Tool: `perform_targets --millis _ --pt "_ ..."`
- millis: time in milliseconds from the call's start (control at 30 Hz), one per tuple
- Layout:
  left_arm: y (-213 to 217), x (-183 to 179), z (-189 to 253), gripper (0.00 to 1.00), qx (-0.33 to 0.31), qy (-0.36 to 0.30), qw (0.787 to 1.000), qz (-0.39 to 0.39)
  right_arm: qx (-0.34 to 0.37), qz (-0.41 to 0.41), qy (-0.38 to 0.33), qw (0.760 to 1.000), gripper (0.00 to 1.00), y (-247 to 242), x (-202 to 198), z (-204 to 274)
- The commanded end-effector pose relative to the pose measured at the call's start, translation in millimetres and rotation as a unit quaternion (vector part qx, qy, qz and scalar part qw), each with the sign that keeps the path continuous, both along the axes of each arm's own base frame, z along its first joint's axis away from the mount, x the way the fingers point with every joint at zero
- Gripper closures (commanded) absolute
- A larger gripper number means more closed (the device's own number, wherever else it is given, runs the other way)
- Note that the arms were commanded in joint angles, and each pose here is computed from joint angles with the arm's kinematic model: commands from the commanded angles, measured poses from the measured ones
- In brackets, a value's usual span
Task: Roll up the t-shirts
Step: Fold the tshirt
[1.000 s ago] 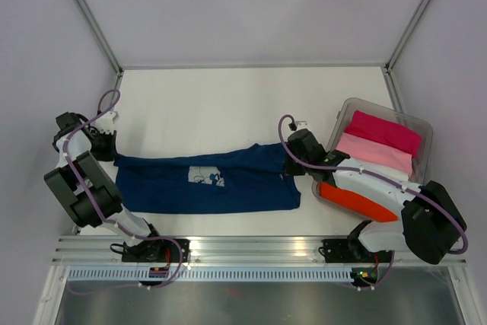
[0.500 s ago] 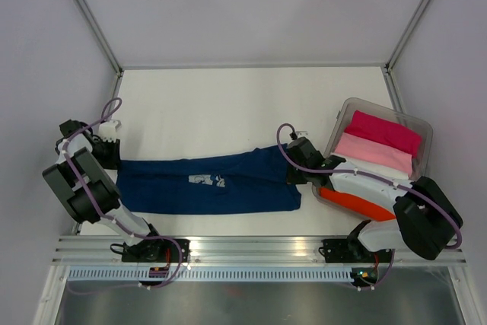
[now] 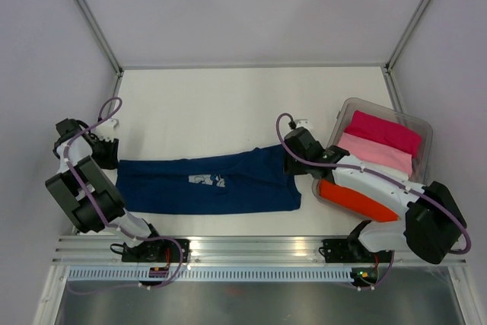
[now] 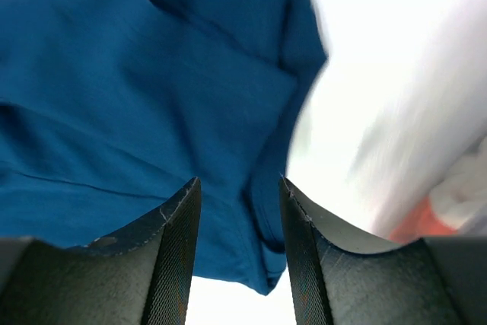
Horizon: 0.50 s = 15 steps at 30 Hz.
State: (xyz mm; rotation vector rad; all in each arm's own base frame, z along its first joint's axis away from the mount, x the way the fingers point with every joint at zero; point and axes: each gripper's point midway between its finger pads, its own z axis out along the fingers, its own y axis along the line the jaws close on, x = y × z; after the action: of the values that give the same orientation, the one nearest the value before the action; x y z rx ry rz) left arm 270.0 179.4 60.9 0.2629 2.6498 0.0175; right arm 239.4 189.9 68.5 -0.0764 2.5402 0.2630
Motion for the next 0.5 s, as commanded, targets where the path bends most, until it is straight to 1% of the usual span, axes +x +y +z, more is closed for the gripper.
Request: perform_targets --millis 0,33,100,167,233,267,300,333,367,433,467 --pt "-2 1 2 0.59 -0.003 -0.011 1.0 -0.009 0.007 0.007 -0.081 0.997 0.48 14 32 59" --pt "-4 2 1 0.59 -0.009 -0.011 1.0 -0.005 0.008 0.023 -0.096 0.995 0.47 23 41 70" --pt "-5 3 -1 0.58 -0.016 -0.009 1.0 -0.002 -0.007 0.051 -0.086 0.995 0.46 43 50 59" --pt "-7 2 -2 0.53 -0.02 -0.009 1.0 -0.001 -0.019 0.087 -0.08 0.993 0.44 67 64 50" --pt "-9 1 -4 0.49 -0.024 -0.008 1.0 0.0 -0.015 0.114 -0.071 0.991 0.41 84 71 41" --pt "-11 1 -5 0.49 -0.025 -0.007 1.0 -0.002 -0.024 0.126 -0.07 0.989 0.4 94 82 32" --pt "-11 0 -6 0.48 -0.025 -0.003 1.0 -0.001 -0.029 0.131 -0.069 0.989 0.4 98 87 28" --pt "-11 -1 -7 0.48 -0.026 -0.002 1.0 -0.001 -0.026 0.136 -0.078 0.987 0.39 107 97 33" --pt "-11 0 -7 0.47 -0.026 -0.002 1.0 0.001 -0.042 0.139 -0.065 0.987 0.39 109 101 16" --pt "-10 0 -9 0.47 -0.027 0.002 1.0 0.004 -0.057 0.144 -0.068 0.986 0.39 113 110 11" --pt "-10 0 -9 0.47 -0.028 0.002 1.0 0.004 -0.068 0.144 -0.059 0.986 0.39 112 111 0"
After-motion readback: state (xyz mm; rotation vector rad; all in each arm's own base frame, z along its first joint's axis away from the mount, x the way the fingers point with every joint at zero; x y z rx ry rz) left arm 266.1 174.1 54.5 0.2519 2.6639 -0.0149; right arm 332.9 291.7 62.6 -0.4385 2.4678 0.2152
